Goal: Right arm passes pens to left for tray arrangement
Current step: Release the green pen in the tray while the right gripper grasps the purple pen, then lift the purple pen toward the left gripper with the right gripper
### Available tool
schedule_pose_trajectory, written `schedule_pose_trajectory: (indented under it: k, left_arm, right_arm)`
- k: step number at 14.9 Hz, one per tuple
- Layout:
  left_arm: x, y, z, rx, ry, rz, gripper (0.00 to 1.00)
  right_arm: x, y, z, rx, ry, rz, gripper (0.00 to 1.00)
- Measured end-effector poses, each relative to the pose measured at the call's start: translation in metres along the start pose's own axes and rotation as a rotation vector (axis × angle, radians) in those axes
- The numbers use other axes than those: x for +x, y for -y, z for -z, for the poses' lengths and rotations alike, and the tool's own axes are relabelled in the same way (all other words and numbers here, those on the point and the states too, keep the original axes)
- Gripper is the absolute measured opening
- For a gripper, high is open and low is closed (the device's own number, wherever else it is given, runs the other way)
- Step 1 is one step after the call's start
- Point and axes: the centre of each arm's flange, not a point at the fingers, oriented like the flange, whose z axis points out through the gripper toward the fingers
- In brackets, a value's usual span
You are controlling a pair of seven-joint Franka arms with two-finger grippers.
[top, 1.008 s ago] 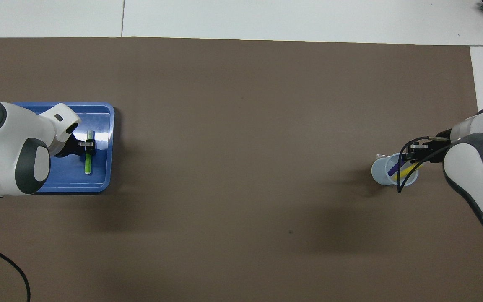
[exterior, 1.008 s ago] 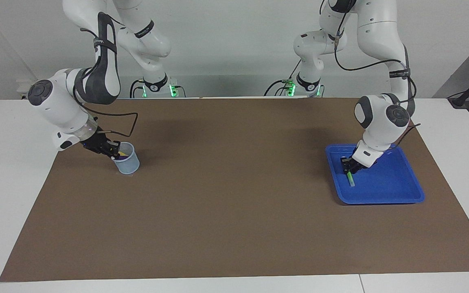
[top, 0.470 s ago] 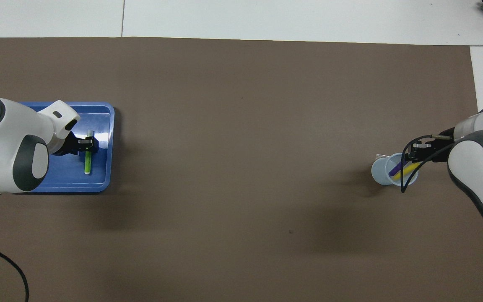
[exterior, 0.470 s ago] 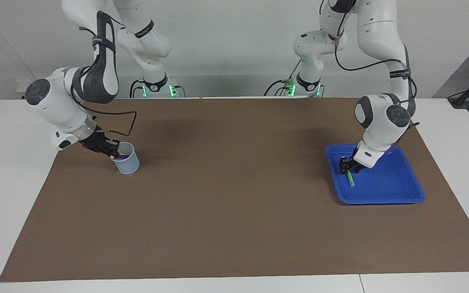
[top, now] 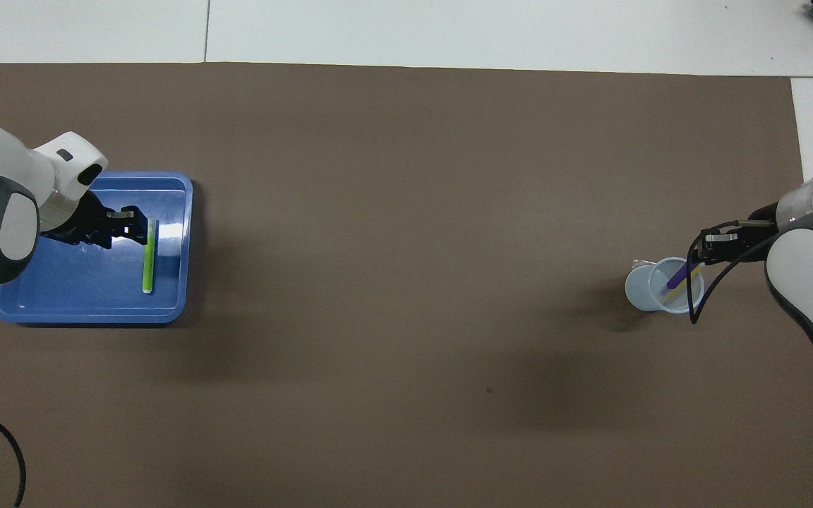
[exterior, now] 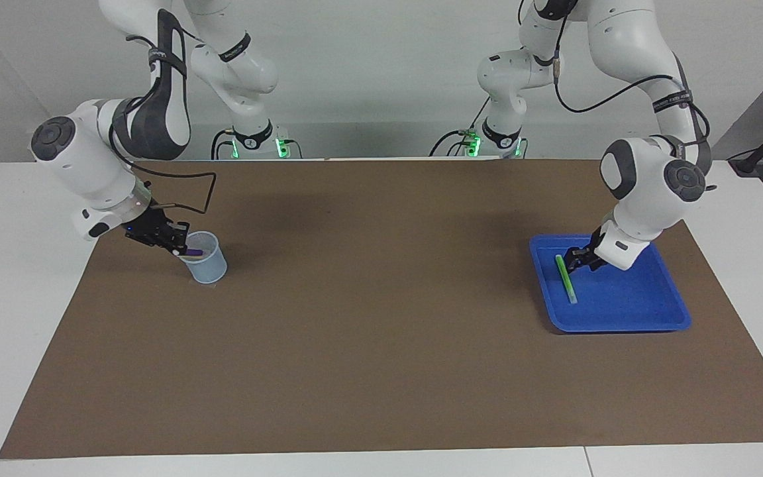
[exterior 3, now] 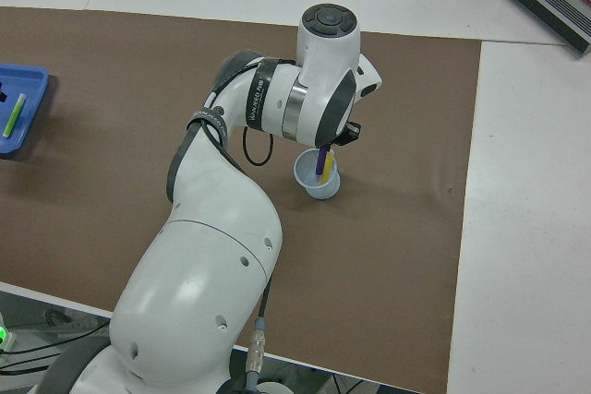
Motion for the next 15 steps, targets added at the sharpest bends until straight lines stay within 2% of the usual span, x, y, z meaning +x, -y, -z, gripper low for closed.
schedule_pose_trajectory:
  k: [1,3,4,7,15]
  left_arm:
    - [0.0,-0.002,0.008,-0.018,0.014,0.017,0.6]
    - [0.0,-0.005,0.029,-0.036,0.031,0.068,0.7]
    - [0.0,-0.009,0.038,-0.048,0.033,0.098,0.72]
    - [-0.001,-0.023,0.057,-0.126,0.03,0.211,0.99]
    - [-0.024,-0.052,0.107,-0.224,0.021,0.439,1.0]
  right_arm:
    - [0.0,0.001,0.004,0.0,0.0,0.003,0.18]
    - [0.0,0.003,0.008,-0.001,-0.001,0.005,0.18]
    - [-0.001,0.003,0.008,-0.001,0.003,0.006,0.18]
    - [-0.001,0.007,0.011,-0.003,0.01,0.015,0.18]
    - [-0.007,0.049,0.109,-0.058,-0.025,0.105,0.18]
